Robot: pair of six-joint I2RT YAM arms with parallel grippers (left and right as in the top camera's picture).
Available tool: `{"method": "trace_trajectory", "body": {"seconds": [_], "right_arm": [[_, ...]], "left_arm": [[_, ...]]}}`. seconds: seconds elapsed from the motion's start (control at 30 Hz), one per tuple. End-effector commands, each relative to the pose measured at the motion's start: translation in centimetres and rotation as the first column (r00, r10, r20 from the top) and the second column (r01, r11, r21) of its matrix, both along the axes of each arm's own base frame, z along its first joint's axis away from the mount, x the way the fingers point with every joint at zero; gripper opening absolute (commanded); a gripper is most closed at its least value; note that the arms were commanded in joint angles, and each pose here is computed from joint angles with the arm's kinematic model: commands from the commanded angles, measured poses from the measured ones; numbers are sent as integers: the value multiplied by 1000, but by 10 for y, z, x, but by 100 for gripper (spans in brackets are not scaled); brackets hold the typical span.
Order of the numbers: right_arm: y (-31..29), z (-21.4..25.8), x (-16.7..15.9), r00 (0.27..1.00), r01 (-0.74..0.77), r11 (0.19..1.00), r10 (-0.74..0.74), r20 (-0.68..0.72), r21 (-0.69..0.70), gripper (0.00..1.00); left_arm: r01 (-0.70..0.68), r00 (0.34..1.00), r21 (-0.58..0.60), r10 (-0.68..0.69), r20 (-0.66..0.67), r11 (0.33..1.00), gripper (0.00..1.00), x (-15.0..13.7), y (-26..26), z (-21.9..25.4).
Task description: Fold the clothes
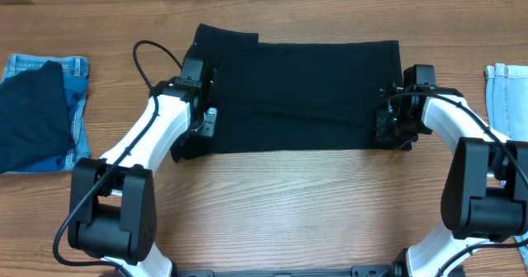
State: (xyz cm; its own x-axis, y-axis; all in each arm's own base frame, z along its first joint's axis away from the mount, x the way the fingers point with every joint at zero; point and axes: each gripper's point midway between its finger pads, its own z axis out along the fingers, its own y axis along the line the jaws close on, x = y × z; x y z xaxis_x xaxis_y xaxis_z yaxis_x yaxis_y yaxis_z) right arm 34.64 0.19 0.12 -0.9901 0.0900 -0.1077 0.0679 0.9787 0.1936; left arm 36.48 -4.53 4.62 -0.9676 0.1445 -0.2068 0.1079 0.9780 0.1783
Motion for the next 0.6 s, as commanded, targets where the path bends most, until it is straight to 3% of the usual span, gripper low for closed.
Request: {"method": "trace_trajectory", "body": {"seconds": [0.0, 0.1, 0.23, 0.27, 0.4, 0.47, 0.5, 0.57], "right_arm": [[-12, -9, -11, 997, 60, 996, -63, -44, -67, 18], [-12, -9, -14, 996, 62, 996, -66, -57, -66, 18], [-12, -9, -16, 996, 62, 996, -66, -66, -66, 18], [-12, -9, -17, 996, 62, 996, -66, -67, -66, 18], [-12, -9, -14, 996, 70, 995, -74, -59, -65, 18], [-12, -9, -15, 995, 70, 995, -74, -60, -65, 18], [-12, -9, -15, 995, 70, 995, -74, -60, -65, 18], [-12, -9, -15, 995, 73, 995, -77, -62, -65, 18]], "left_arm": [[-90, 996, 88, 89, 23, 992, 23, 7, 38, -5], [-155, 986, -5, 155, 55, 988, 24, 19, 51, -8], [-163, 981, -5, 162, 110, 987, 24, 36, 60, -10], [-166, 979, -6, 165, 115, 986, 10, 37, 60, -3], [-155, 960, -77, 169, 223, 985, 8, 55, 48, 86], [-63, 951, -240, 131, 282, 969, 6, 60, 17, 127], [-25, 963, -297, 103, 249, 954, 4, 53, 1, 125], [-23, 983, -294, 75, 166, 955, 4, 36, -10, 99]]}}
